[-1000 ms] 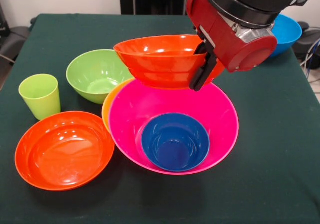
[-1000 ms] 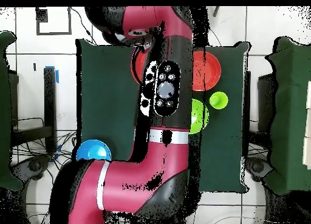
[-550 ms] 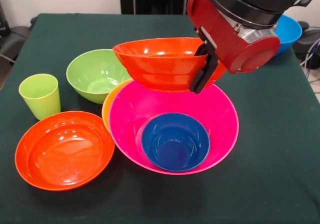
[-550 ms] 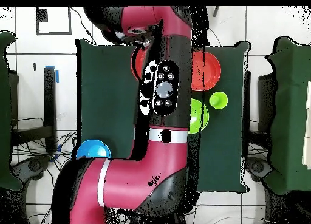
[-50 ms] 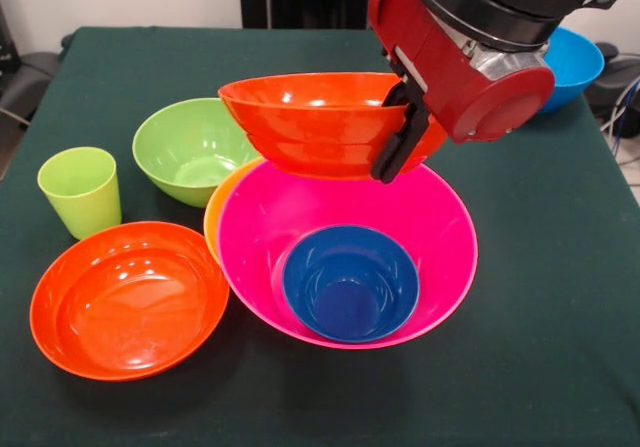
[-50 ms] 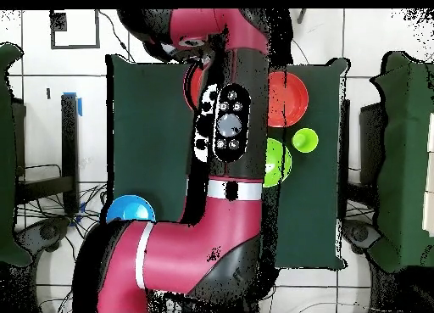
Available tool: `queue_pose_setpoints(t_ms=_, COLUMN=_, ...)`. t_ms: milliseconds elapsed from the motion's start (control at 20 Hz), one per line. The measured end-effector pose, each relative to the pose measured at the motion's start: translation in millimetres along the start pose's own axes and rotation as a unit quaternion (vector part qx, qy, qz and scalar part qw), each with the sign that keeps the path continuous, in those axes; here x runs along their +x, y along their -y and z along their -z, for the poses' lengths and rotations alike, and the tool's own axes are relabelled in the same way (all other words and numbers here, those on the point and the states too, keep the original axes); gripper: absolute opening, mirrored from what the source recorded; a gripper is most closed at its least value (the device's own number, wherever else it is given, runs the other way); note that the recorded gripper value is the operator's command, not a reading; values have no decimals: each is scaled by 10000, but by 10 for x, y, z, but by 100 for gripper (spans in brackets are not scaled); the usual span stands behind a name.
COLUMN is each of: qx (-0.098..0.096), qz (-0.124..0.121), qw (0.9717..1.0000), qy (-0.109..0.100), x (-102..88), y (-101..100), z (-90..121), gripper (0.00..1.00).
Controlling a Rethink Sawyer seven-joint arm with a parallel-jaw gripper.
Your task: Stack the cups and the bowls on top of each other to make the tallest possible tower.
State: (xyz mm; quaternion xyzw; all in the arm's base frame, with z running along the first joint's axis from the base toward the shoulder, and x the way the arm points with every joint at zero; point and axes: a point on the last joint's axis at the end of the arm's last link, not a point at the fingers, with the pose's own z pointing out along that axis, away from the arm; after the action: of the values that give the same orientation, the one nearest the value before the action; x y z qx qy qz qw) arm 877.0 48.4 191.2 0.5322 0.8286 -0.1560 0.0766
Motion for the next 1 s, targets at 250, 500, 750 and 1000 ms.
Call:
queue_pose_setpoints(t_ms=250, qx=-1, qz=5, qw=10000, qy=45, x=-6, y=-4, z=-40, gripper=0)
queue_pose_setpoints(t_ms=500, qx=-123, qz=25, qw=9998, qy=149, x=-10, y=-49, z=-130, gripper=0)
queue_pose_setpoints(t_ms=750, qx=-165, qz=43, qw=9997, qy=187, x=3, y=-73, z=-211, gripper=0)
queue_pose_setpoints(t_ms=1000, qx=-98, qz=68, qw=9998, qy=187, x=40, y=-77, z=-331, gripper=0)
